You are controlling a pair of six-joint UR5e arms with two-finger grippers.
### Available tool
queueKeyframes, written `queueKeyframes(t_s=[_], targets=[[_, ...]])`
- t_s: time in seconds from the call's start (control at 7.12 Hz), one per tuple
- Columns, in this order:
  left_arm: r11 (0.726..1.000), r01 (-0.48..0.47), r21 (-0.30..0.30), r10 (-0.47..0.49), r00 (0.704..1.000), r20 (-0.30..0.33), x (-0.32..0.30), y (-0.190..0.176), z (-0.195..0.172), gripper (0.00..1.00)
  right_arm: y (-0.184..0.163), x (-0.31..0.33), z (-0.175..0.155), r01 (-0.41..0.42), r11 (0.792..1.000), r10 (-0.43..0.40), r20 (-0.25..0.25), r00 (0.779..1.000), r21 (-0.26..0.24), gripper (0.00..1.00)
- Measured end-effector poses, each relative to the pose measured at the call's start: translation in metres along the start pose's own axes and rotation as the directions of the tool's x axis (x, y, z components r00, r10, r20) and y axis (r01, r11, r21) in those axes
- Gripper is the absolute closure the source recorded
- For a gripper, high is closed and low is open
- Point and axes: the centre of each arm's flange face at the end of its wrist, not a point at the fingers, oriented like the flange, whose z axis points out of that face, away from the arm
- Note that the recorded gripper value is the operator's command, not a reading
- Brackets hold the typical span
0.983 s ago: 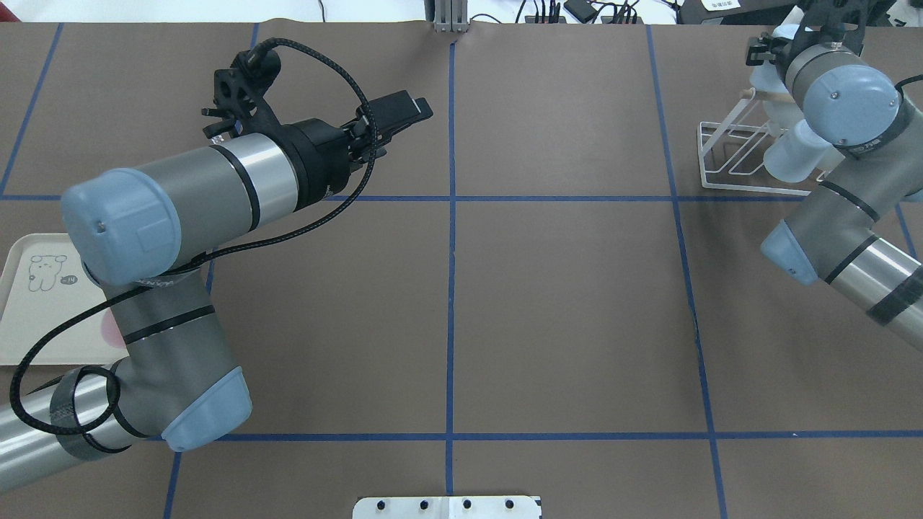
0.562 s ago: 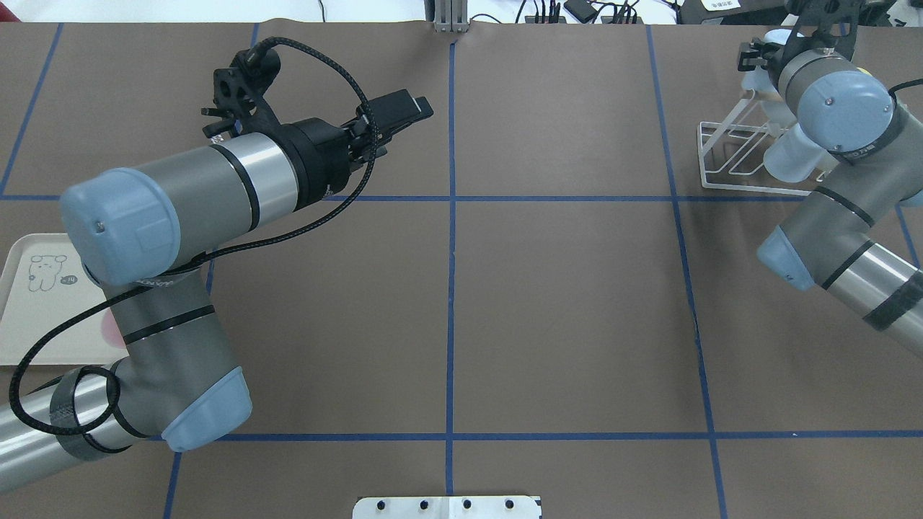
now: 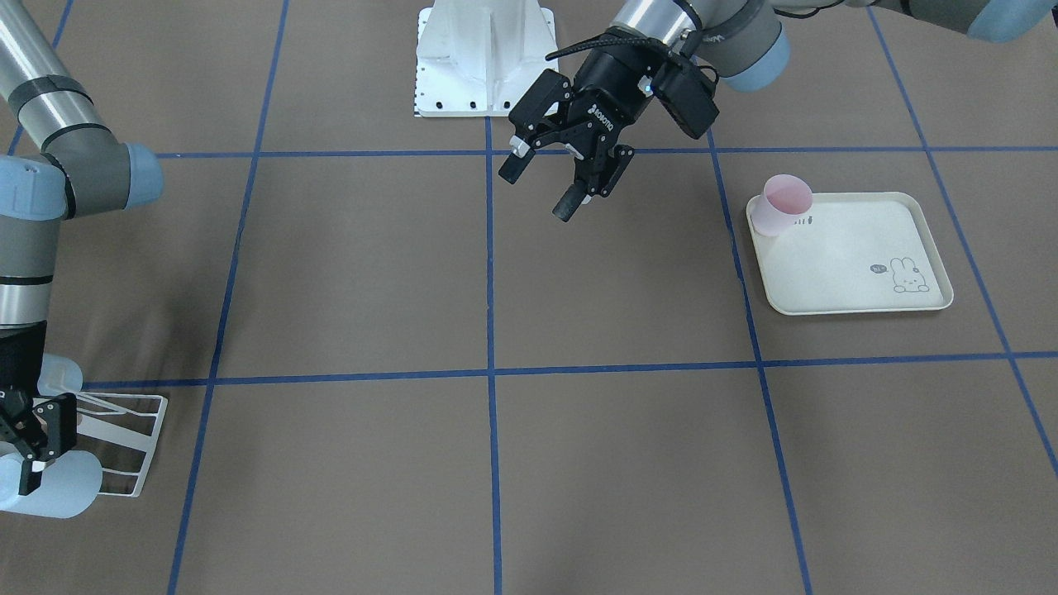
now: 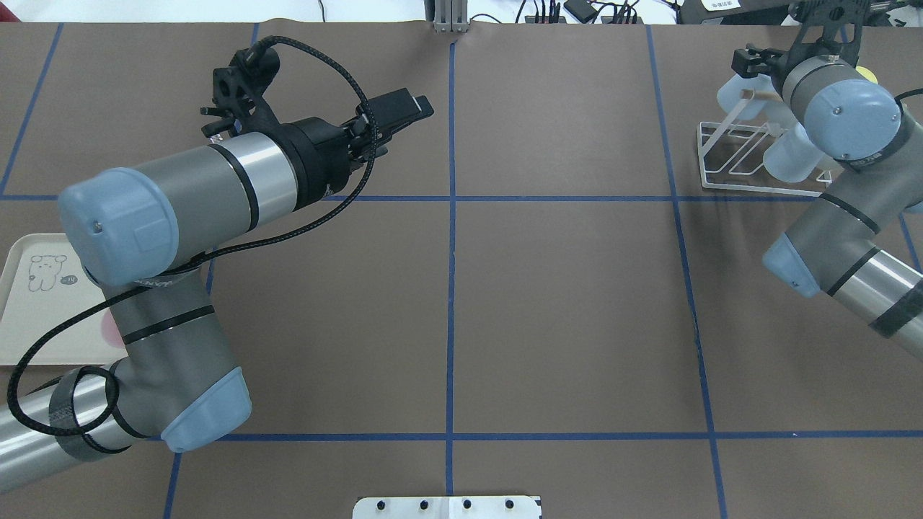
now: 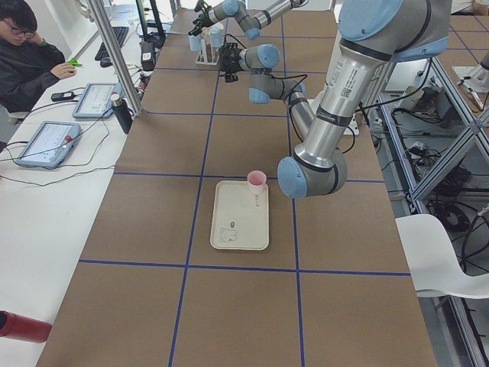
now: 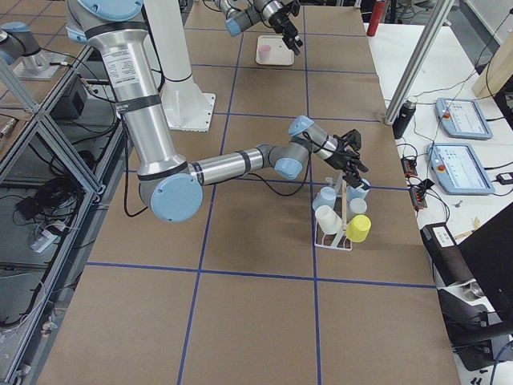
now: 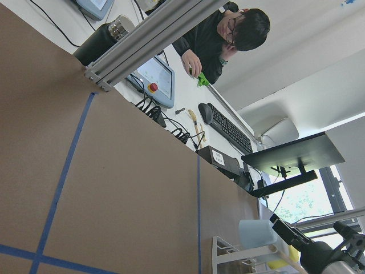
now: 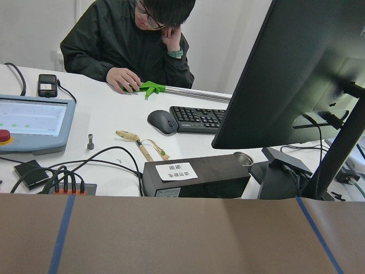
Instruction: Transfer IKEA cup to right arm and place on rack
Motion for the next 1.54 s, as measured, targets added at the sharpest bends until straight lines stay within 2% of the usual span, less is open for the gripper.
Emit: queueKeyframes(t_s=[0.28,0.42,0.56,0.84,0.98,1.12,1.26,1.54], targets=[[1.0,-0.014,-0.015,0.014,1.0,0.017,-0.006,-0.004,-0.008,0.0,-0.018,-0.009,-0.027,-0.029,0.999,0.028,0.097,0.995,0.014,0.0],[0.998,-0.053,-0.041,0.055,0.997,0.054,-0.016,-0.016,-0.021,0.0,-0.03,-0.013,-0.047,-0.039,0.999,0.037,0.134,0.99,0.01,0.0],[0.988,-0.132,-0.078,0.14,0.984,0.111,-0.029,-0.033,-0.039,0.0,-0.044,-0.02,-0.074,-0.042,0.999,0.043,0.166,0.985,-0.009,0.0],[0.951,-0.249,-0.183,0.288,0.929,0.232,-0.06,-0.074,-0.077,0.0,-0.068,-0.037,-0.134,-0.051,0.995,0.072,0.256,0.964,-0.086,0.0],[0.925,-0.283,-0.254,0.351,0.892,0.284,-0.086,-0.091,-0.095,0.0,-0.074,-0.045,-0.156,-0.07,0.988,0.11,0.311,0.944,-0.136,0.0],[0.89,-0.311,-0.333,0.417,0.851,0.321,-0.118,-0.103,-0.113,0.0,-0.077,-0.053,-0.172,-0.108,0.975,0.172,0.359,0.917,-0.193,0.0],[0.852,-0.329,-0.408,0.477,0.808,0.345,-0.152,-0.11,-0.132,0.0,-0.081,-0.063,-0.184,-0.17,0.951,0.265,0.396,0.879,-0.259,0.0],[0.753,-0.352,-0.556,0.593,0.729,0.343,-0.215,-0.109,-0.164,0.0,-0.084,-0.084,-0.205,-0.302,0.873,0.463,0.46,0.757,-0.382,0.0]])
